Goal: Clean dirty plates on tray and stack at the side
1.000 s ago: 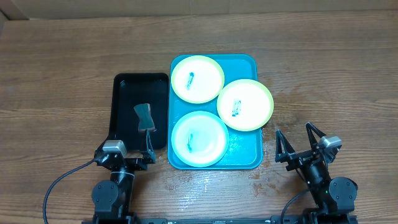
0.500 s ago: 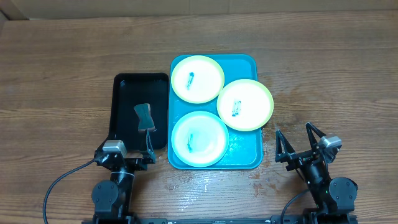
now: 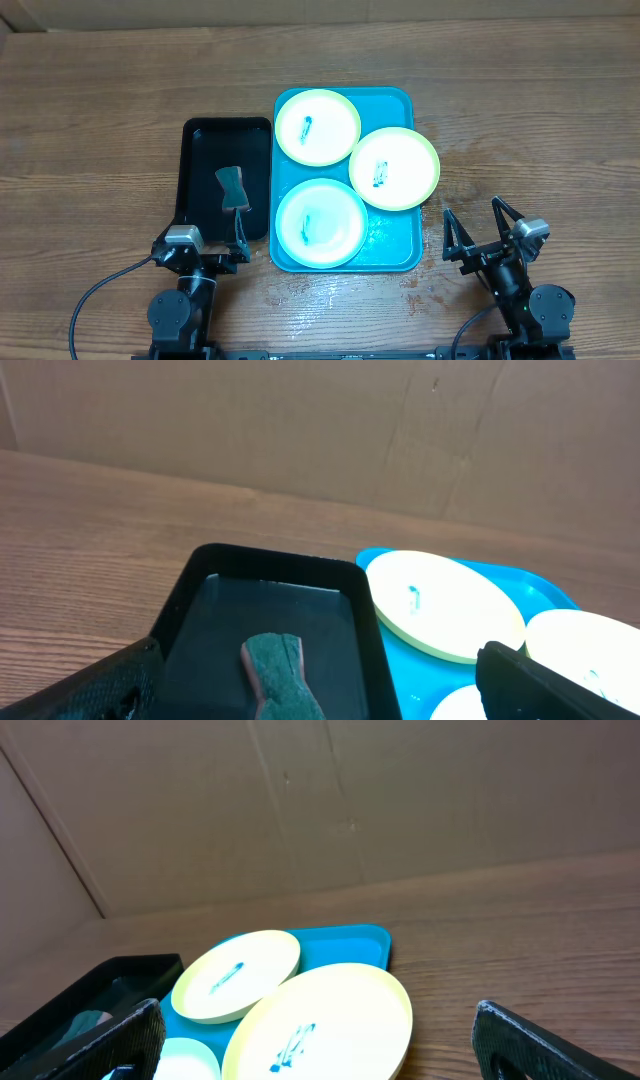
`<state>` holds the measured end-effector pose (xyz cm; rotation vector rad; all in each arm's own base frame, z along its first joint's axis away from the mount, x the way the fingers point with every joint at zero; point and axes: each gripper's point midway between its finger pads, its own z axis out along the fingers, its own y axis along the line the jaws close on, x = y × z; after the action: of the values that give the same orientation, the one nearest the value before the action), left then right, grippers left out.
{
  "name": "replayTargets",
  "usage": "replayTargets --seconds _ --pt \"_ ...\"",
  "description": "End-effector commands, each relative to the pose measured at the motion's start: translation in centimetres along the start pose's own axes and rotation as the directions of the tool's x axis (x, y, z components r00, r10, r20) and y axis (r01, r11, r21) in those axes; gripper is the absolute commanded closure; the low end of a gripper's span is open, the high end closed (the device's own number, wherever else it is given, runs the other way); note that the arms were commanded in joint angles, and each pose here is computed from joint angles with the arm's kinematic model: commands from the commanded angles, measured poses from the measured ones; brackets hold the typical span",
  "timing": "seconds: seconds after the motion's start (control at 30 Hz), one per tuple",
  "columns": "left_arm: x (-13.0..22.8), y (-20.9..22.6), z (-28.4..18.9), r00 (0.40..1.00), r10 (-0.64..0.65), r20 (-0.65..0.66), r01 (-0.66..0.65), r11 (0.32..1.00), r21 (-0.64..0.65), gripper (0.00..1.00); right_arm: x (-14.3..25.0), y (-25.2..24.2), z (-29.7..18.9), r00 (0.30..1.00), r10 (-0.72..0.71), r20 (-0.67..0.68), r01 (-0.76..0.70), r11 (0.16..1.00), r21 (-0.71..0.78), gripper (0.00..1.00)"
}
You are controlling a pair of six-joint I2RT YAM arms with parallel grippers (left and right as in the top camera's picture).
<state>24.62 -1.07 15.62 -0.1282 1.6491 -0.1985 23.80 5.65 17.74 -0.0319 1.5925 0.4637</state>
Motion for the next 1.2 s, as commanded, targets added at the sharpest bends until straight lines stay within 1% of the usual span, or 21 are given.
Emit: replayTargets --seconds 0.0,0.73,0.87,0.93,0.97,1.07,1.17 --pt "0.0 -0.3 0.0 1.000 0.019 0.002 -0.019 1.000 0.015 0.01 0.2 0.1 0.0 1.000 -0.006 0.004 0.006 1.000 -0.006 0.00" --pt "0.0 -0.3 0.0 1.000 0.019 0.003 -0.020 1.000 0.015 0.00 0.1 0.1 0.0 1.000 -0.006 0.005 0.006 1.000 -0.006 0.00" --pt "-1.3 -0.5 -0.1 0.998 0.021 0.055 -0.022 0.999 0.024 0.00 0.1 0.1 0.0 1.000 -0.006 0.006 0.006 1.000 -0.007 0.01" --pt "-1.1 -0.5 -0.1 0.999 0.020 0.050 -0.021 0.999 0.024 0.00 0.2 0.1 0.0 1.000 0.004 0.004 -0.004 1.000 -0.007 0.00" --pt "-1.0 -0.7 -0.1 0.999 0.019 0.043 -0.020 0.999 0.033 0.00 0.2 0.2 0.0 1.000 0.010 0.001 -0.010 1.000 -0.015 0.00" --pt "-0.3 -2.7 -0.2 1.000 -0.019 0.006 0.018 0.988 0.152 0.00 0.3 1.0 0.0 1.000 0.008 -0.005 -0.008 0.998 -0.058 0.00" --pt "0.0 -4.5 -0.6 0.997 -0.065 -0.029 0.070 0.964 0.258 0.00 -0.2 3.0 -0.3 1.000 -0.007 0.005 0.008 0.985 -0.171 0.01"
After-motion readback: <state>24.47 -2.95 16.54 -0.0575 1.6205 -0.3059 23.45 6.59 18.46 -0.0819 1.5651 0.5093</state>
